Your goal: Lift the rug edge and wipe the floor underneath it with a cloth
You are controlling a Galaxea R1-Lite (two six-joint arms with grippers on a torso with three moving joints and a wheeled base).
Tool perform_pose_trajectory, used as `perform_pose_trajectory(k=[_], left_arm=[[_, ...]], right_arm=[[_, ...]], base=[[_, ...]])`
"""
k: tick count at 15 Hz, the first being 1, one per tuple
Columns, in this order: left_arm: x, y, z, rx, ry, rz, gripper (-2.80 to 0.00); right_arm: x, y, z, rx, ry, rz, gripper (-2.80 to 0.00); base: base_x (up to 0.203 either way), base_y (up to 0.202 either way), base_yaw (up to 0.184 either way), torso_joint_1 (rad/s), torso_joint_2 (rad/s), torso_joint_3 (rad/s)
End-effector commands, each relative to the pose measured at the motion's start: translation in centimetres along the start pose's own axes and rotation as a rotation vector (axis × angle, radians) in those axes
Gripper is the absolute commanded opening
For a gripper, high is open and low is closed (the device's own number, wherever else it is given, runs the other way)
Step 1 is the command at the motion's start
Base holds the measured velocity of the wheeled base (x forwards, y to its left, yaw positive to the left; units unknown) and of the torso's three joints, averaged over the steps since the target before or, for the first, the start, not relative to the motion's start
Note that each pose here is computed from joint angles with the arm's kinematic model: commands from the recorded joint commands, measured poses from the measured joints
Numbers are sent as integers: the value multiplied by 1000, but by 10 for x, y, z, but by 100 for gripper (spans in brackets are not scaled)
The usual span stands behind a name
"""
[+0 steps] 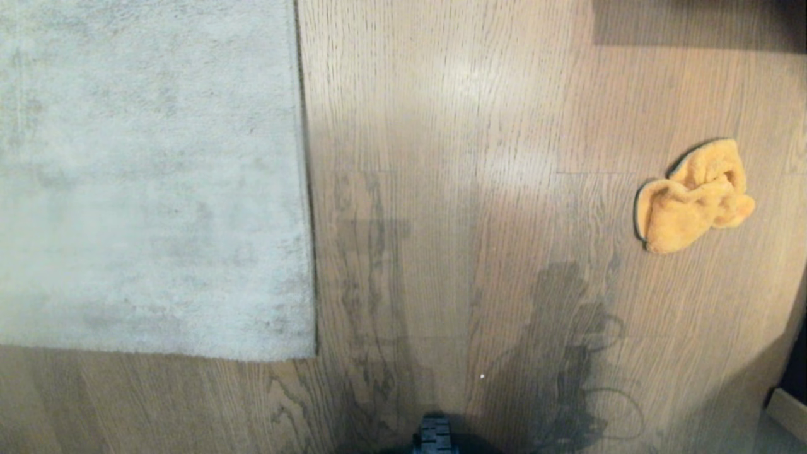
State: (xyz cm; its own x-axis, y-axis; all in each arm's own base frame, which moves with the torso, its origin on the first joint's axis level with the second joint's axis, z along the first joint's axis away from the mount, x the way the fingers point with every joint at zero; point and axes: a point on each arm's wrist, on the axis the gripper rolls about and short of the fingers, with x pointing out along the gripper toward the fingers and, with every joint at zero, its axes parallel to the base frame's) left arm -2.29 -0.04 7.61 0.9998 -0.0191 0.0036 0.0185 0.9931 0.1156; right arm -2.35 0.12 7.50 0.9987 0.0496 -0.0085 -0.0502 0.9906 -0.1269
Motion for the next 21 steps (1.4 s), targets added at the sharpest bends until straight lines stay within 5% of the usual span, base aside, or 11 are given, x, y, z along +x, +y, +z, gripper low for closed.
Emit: perform_pose_trajectory(k=[1, 21], left_arm=[[0, 0, 0, 1, 0, 1, -280], [0, 0, 0, -45, 3, 2, -280]], right_arm=[[0, 0, 0, -1, 4, 1, -280], [0, 0, 0, -1, 4, 0, -280]], base=[[0, 0, 0, 0, 0, 0], [0, 0, 0, 0, 0, 0]])
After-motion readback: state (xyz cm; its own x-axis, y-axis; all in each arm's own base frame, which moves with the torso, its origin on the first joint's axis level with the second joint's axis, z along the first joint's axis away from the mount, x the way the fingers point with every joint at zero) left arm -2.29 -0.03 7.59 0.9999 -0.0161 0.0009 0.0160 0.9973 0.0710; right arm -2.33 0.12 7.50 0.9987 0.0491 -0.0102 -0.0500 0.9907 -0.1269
